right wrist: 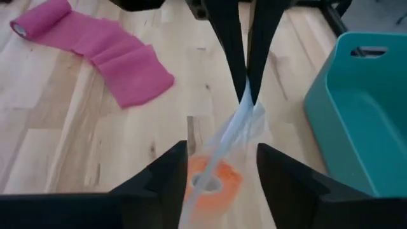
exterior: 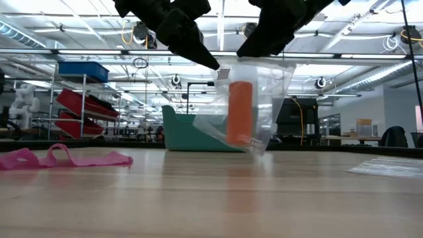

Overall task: Roll bandage
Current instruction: Put the transparent zip bag into the green bin

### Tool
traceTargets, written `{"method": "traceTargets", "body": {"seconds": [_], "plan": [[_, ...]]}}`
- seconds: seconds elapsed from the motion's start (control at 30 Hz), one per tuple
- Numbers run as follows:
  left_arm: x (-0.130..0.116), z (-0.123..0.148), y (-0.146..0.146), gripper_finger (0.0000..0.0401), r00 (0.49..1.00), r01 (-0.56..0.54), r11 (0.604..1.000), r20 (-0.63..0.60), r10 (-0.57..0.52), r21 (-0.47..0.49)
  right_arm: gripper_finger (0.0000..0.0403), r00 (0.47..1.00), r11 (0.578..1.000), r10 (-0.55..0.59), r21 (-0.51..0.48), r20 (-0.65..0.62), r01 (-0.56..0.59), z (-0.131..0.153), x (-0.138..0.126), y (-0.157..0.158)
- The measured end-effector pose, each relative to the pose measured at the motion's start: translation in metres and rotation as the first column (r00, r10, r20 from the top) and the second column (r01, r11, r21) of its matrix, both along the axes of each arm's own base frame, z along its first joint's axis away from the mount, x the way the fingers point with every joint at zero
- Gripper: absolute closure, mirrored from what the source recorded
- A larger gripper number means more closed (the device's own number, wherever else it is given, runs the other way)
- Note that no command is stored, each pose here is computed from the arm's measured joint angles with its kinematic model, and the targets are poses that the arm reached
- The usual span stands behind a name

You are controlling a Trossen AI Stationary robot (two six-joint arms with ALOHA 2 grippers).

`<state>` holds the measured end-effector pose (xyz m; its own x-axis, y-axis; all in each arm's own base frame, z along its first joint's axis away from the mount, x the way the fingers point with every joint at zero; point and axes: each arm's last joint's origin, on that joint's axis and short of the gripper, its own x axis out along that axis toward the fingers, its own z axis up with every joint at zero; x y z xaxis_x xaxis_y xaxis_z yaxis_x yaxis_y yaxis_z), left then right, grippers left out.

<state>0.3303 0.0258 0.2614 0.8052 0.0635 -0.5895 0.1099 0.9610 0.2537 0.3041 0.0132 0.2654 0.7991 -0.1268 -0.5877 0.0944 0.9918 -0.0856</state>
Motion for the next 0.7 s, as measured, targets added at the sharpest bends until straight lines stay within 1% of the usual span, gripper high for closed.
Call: {"method": "traceTargets", "body": {"seconds": [0.07, 0.23, 0.37, 0.43, 0.47, 0.57, 0.63, 0.7], "plan": [[0.0, 0.0, 0.0, 0.0401, 1.0, 0.0, 1.0, 0.002, 0.0, 0.0, 0.0255, 1.0, 1.0, -0.012, 0.019, -0.02, 0.012, -0.002, -0.001, -0.004], [0.001, 0.001, 0.0, 0.0401, 1.0, -0.01, 1.0, 0.01, 0.01, -0.014, 0.0316, 0.999, 0.998, 0.015, 0.057, -0.045, -0.012, -0.006, 0.0, -0.007], [0.002, 0.002, 0.0, 0.0401, 0.999, -0.011, 1.0, 0.035, 0.012, -0.021, 0.0359, 0.998, 0.998, 0.02, 0.062, -0.059, -0.017, -0.008, 0.001, -0.007], [0.003, 0.004, -0.001, 0.0401, 0.998, 0.0, 1.0, 0.056, 0.001, -0.026, 0.0387, 0.997, 0.998, 0.012, 0.06, -0.07, -0.007, -0.009, 0.0, -0.01], [0.004, 0.005, -0.001, 0.0401, 0.997, 0.006, 0.999, 0.071, -0.003, -0.033, 0.0395, 0.997, 0.999, 0.012, 0.053, -0.074, -0.008, -0.009, 0.0, -0.011], [0.006, 0.008, -0.003, 0.0393, 0.994, 0.003, 0.995, 0.111, 0.008, -0.097, 0.04, 0.997, 0.999, -0.003, 0.041, -0.072, 0.006, -0.009, 0.0, -0.014], [0.006, 0.008, -0.006, 0.0379, 0.994, -0.003, 0.992, 0.105, 0.016, -0.124, 0.0401, 0.996, 0.999, -0.025, 0.019, -0.081, 0.026, -0.01, -0.001, -0.015], [0.005, 0.008, -0.007, 0.036, 0.996, -0.008, 0.992, 0.092, 0.02, -0.128, 0.0402, 0.994, 0.998, -0.057, -0.008, -0.097, 0.057, -0.009, -0.004, -0.016]]}}
